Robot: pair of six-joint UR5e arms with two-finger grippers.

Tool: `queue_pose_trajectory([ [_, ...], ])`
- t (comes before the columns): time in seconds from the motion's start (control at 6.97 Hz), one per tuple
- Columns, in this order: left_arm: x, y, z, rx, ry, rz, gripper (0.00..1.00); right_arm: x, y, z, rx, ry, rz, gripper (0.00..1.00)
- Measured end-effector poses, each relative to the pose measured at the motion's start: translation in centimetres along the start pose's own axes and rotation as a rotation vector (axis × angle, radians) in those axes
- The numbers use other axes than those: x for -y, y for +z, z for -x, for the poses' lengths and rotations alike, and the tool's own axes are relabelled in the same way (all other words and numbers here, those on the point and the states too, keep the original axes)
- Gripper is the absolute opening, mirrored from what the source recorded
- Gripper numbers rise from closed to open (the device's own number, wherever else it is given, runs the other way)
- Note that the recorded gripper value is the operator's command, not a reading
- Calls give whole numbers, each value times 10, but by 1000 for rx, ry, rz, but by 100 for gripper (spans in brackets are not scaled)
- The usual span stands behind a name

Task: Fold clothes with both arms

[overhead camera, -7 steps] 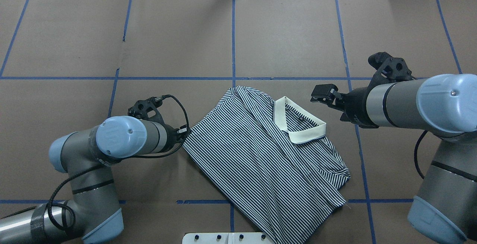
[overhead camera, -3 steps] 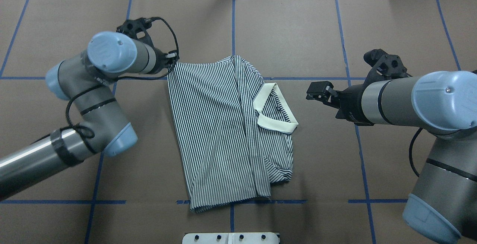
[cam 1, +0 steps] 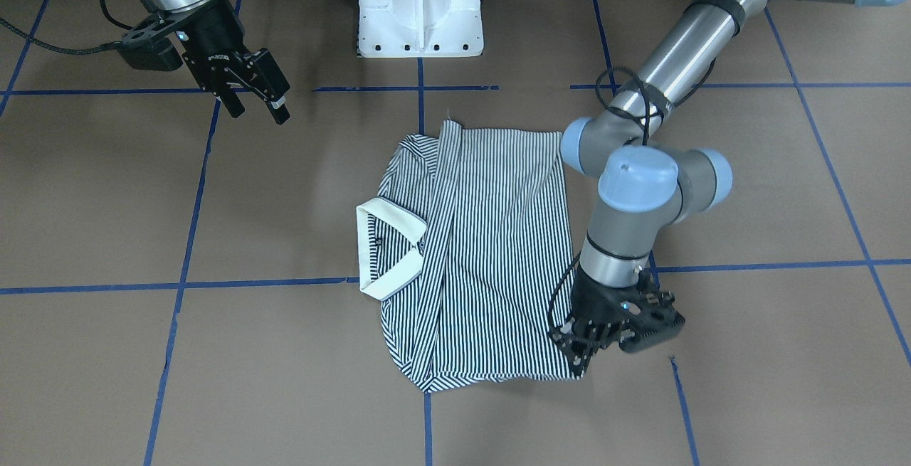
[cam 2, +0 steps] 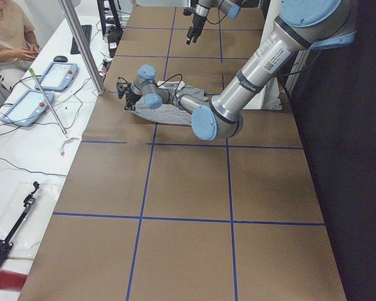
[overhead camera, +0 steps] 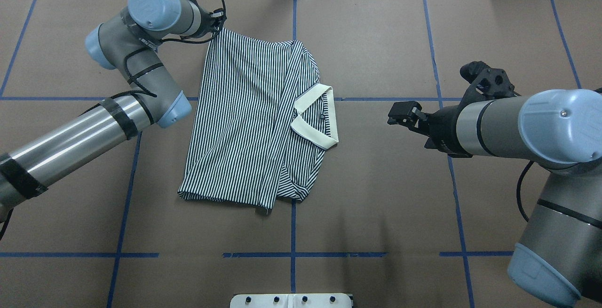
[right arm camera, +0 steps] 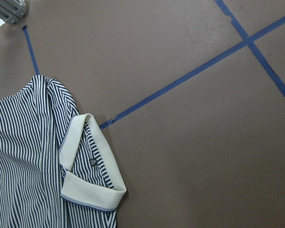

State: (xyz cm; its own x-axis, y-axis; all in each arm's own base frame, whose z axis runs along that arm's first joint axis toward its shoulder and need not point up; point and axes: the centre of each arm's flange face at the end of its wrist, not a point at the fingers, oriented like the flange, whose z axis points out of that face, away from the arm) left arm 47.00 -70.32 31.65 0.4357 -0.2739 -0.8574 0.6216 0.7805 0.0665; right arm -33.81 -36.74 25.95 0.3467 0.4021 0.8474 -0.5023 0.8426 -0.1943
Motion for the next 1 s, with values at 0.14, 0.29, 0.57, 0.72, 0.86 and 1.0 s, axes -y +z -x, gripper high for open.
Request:
queue_pose_trajectory([
  [0.14, 8, 9, -1, -11, 0, -7, 48, 0, 0, 1, 2, -1, 0, 100],
  [0.29, 9, 11, 14, -15, -1, -8, 49, -1, 1, 1, 4, -2, 1, 100],
  [0.57, -4, -14, 76, -87, 6, 35, 49, -12, 13, 28, 25, -15, 17, 100],
  [0.72, -10, -32, 99, -122, 11, 51, 49, -32, 36, 54, 29, -31, 39, 100],
  [0.86, -13, -43, 113, -139, 14, 57, 49, -60, 60, 80, 32, -50, 52, 100],
  [1.0, -14, -49, 119, -145, 13, 59, 49, -92, 76, 98, 37, -63, 63, 100],
])
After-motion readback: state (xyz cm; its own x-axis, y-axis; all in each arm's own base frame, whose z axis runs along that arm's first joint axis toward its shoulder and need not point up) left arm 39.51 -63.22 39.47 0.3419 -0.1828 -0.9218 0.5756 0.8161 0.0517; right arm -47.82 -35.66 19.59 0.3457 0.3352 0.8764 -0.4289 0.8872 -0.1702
